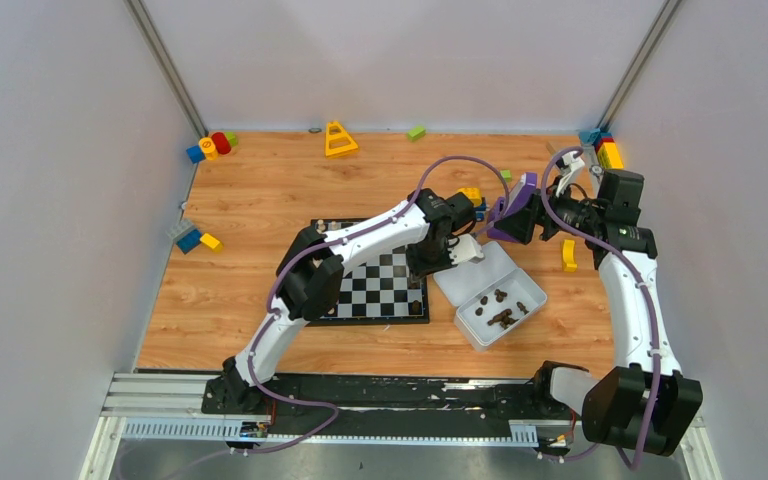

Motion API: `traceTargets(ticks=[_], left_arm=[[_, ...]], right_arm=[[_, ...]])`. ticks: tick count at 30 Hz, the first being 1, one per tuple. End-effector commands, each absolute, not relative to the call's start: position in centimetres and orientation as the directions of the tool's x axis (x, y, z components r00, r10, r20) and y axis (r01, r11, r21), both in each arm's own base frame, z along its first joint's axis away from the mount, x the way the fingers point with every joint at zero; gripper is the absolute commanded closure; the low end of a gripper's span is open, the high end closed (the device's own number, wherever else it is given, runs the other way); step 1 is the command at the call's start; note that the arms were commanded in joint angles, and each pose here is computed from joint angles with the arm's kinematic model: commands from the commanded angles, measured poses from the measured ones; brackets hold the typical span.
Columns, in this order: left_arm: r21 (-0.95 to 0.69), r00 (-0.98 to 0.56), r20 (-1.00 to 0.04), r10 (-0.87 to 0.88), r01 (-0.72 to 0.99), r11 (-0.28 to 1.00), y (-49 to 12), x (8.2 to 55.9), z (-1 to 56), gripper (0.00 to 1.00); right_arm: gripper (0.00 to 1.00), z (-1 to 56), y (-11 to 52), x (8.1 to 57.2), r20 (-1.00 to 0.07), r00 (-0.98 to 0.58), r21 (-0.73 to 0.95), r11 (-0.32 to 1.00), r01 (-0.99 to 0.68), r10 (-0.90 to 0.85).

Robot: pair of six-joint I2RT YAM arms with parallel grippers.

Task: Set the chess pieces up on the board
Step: Place the chess piece on the chessboard.

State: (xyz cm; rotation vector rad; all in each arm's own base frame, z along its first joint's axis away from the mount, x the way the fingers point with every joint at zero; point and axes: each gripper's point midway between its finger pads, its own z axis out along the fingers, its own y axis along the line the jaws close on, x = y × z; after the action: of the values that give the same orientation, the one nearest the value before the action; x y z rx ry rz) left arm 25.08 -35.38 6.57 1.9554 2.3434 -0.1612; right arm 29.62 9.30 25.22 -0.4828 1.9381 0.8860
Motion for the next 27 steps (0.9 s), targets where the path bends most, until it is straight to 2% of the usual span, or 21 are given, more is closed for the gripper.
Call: traceTargets(ticks=[1,9,17,21,27], left_arm=[[-0.005,-0.159,-0.164,0.973,0.987,0.161,-36.5,25.5,7.0,0.87],[0.012,-0.165,-0.167,0.972,0.985,0.169,-36.5,25.8,7.4,0.69],[0.048,-0.166,-0.231,0.959,0.982,0.182,-36.8,26.1,10.3,0.44],[0.085,-0.156,-0.285,0.946,0.979,0.187,-36.9,26.4,12.8,0.38],[0.121,-0.111,-0.374,0.921,0.978,0.167,-36.4,25.9,16.6,0.34]], right_arm=[[0.25,25.7,9.4,29.5,-0.882,-0.472,0.367,0.646,-0.67,0.012],[0.25,25.7,9.4,29.5,-0.88,-0.475,0.37,0.645,-0.669,0.012],[0.26,24.9,8.2,29.3,-0.881,-0.473,0.311,0.709,-0.633,-0.035],[0.28,22.4,7.1,27.7,-0.856,-0.501,0.243,0.754,-0.61,-0.129],[0.29,18.0,5.9,24.3,-0.78,-0.554,0.17,0.754,-0.635,-0.291]])
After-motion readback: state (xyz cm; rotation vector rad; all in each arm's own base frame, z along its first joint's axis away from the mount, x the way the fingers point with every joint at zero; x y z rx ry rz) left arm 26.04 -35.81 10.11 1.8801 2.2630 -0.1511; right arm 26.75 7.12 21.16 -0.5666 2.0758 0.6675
